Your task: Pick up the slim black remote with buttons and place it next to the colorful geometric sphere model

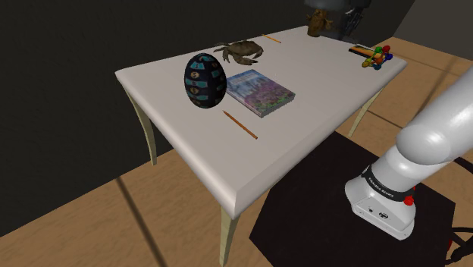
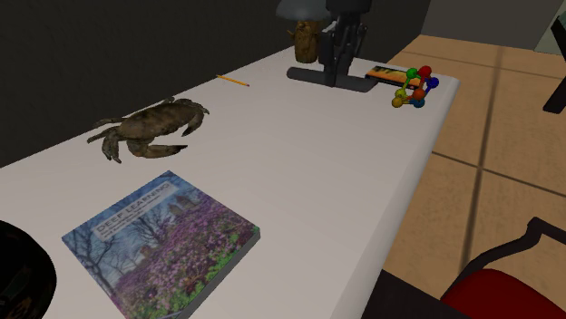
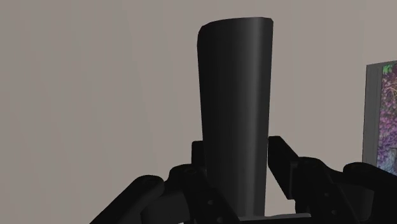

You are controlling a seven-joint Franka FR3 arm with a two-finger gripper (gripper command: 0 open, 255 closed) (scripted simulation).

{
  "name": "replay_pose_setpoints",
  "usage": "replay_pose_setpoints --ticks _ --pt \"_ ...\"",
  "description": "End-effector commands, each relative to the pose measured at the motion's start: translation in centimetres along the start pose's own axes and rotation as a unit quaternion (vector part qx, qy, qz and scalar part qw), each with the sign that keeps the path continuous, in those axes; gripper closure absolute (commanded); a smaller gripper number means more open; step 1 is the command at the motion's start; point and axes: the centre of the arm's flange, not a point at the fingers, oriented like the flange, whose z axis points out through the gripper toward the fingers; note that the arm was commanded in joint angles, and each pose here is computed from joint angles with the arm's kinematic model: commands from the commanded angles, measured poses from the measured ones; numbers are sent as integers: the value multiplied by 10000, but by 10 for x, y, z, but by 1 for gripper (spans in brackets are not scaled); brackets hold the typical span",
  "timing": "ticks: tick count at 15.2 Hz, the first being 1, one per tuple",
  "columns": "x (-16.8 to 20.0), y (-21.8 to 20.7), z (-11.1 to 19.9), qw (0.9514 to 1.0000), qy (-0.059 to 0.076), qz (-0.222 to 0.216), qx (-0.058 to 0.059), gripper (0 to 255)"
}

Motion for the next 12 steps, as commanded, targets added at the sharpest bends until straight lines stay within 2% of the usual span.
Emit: replay_pose_setpoints --ticks 1,12 --pt "-12 25 -2 10000 1 -7 -2 255" --pt "-81 152 -12 10000 1 -7 -2 255"
